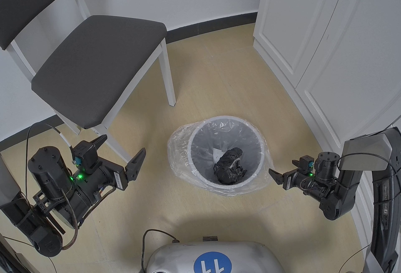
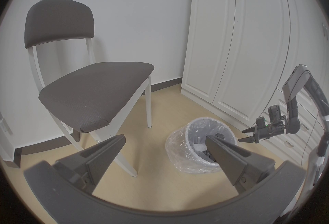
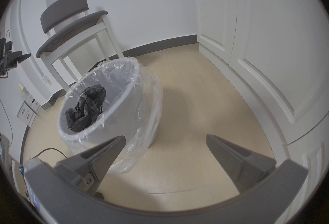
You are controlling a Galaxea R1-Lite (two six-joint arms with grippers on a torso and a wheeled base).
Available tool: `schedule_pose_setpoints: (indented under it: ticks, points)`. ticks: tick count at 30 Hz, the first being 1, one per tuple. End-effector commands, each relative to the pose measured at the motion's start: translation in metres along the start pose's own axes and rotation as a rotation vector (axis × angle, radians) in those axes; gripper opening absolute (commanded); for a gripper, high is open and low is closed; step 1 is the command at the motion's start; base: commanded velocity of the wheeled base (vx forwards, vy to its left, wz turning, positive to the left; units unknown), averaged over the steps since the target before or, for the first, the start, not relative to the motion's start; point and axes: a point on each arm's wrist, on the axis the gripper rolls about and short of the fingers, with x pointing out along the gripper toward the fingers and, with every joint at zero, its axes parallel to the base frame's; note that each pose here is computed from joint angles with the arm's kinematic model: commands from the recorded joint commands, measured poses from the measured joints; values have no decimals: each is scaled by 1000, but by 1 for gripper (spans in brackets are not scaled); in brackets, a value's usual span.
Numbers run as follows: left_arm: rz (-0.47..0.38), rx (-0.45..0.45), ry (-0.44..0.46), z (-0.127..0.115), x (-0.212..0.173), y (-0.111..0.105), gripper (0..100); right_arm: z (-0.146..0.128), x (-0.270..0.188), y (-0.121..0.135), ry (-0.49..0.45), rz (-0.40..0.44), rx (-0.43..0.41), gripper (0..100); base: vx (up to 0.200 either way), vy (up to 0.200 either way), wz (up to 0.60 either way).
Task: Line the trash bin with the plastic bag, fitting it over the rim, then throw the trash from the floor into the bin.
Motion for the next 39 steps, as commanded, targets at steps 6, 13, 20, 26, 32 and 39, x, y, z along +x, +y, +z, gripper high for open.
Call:
schedule_pose_setpoints:
  ticks: [6, 13, 20, 26, 32, 39]
  points:
    - [1, 0, -1, 0, -1, 0, 100, -31, 12, 9, 66, -5, -6, 100, 0, 0, 0]
    - [1, 0, -2, 1, -2, 0, 100, 11, -5, 10, -34, -8, -13, 100, 0, 0, 0]
    - [-2, 3, 8, -1, -6, 0, 100, 40, -46, 13, -70, -13, -31, 100, 0, 0, 0]
    - [-15, -6, -51, 14, -27, 0, 100, 58, -95, 15, -87, -81, -56, 100, 0, 0, 0]
    - [-47, -36, -169, 32, -89, 2, 100, 84, -158, 19, -189, -220, -47, 100, 0, 0, 0]
    - [88, -94, -363, 59, -131, 17, 100, 100, -206, 22, -320, -329, -12, 100, 0, 0, 0]
